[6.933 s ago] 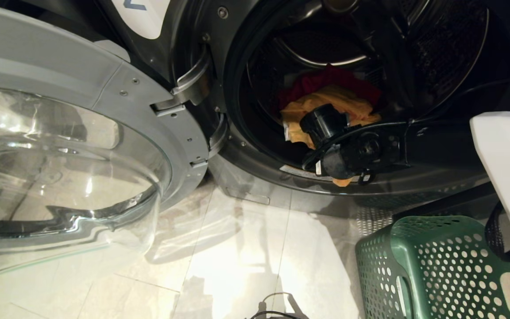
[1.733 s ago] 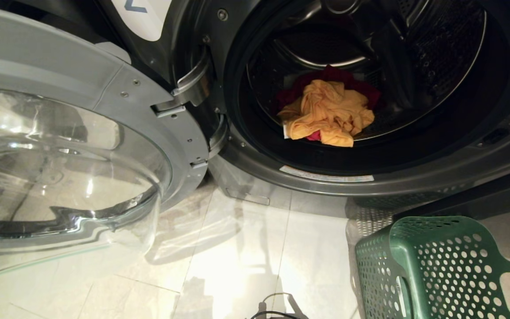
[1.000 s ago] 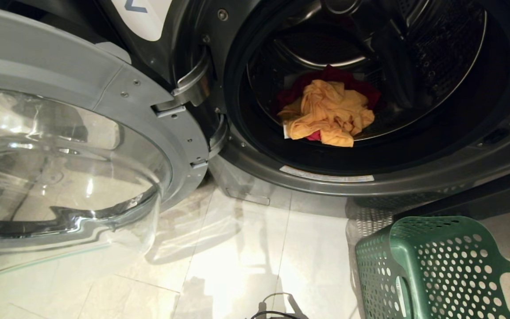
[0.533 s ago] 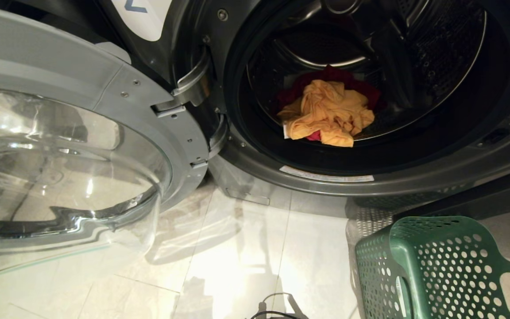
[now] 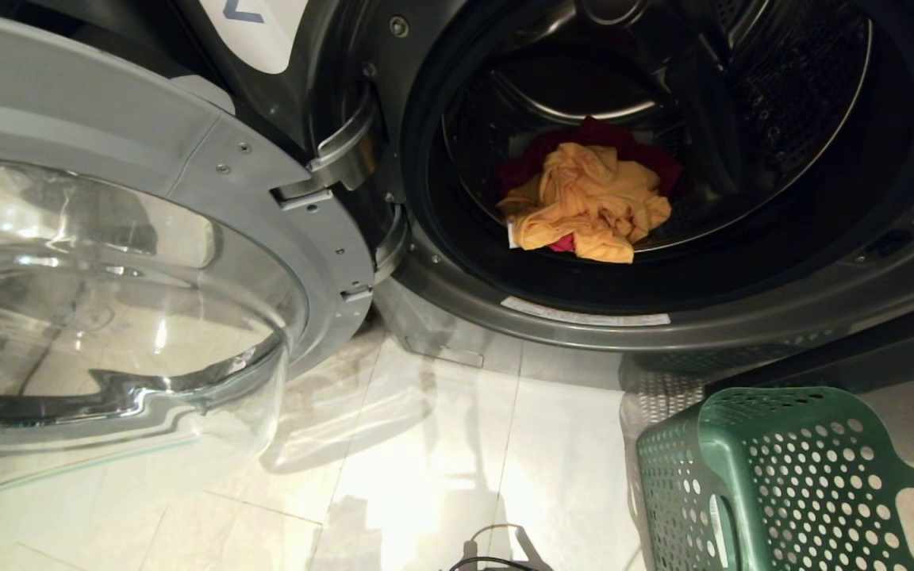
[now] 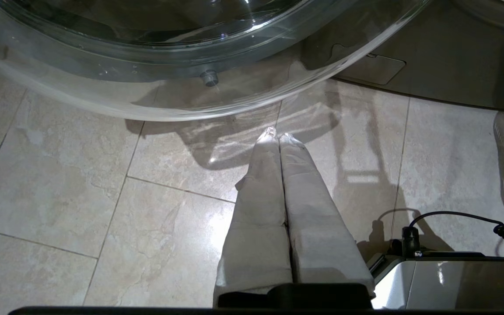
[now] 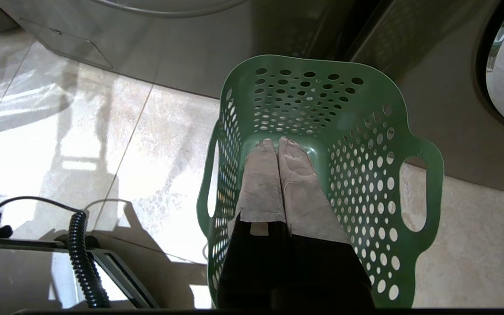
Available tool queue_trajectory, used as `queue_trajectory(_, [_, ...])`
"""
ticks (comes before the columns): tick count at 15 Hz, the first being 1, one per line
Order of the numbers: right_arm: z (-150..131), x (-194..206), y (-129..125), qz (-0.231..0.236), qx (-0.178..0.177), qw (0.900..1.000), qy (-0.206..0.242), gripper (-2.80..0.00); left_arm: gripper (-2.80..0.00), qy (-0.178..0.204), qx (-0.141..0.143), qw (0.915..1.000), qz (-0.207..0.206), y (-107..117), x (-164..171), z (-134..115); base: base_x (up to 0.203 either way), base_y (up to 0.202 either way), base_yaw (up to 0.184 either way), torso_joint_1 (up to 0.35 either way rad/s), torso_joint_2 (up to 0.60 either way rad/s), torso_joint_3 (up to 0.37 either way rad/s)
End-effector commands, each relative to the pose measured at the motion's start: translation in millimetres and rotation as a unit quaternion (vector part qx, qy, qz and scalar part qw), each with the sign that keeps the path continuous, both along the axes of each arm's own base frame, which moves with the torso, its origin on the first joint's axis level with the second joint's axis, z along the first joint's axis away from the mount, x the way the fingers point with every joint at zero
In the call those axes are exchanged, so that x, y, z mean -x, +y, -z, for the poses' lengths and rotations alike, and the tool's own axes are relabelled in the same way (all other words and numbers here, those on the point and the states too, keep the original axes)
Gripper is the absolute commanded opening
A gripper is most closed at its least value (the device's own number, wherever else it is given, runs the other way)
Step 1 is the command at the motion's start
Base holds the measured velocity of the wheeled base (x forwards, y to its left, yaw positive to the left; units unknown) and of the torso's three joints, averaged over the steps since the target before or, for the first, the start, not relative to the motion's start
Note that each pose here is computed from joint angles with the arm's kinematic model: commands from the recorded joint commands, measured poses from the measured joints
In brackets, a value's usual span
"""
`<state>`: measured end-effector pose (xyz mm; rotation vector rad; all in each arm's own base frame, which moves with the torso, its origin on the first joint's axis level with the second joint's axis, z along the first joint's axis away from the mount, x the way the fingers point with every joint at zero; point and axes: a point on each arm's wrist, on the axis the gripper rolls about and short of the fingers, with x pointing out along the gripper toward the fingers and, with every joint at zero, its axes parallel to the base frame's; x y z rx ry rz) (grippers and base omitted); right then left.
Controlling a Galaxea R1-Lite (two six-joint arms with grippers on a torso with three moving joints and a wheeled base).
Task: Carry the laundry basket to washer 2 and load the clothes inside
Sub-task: Close the washing machine door with the left hand
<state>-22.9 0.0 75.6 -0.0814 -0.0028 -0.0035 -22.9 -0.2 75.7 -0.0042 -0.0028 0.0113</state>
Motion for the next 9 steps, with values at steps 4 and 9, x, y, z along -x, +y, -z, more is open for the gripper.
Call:
queue_trajectory(4, [0.1,-0.2,0.1,-0.002,0.011,1.0,0.002,-2.8,-2.8,0.0,0.0,1.0,0.0,0.0,-0.1,-0.1,0.0,0.0,0.0,0.0,0.0,0.0])
queue_trajectory(9, [0.1,-0.2,0.1,-0.002,0.011,1.0,0.002,-2.8,-2.8,0.001,0.0,1.0,0.0,0.0,-0.1,0.0,0.0,0.0,0.0,0.0,0.0,0.0])
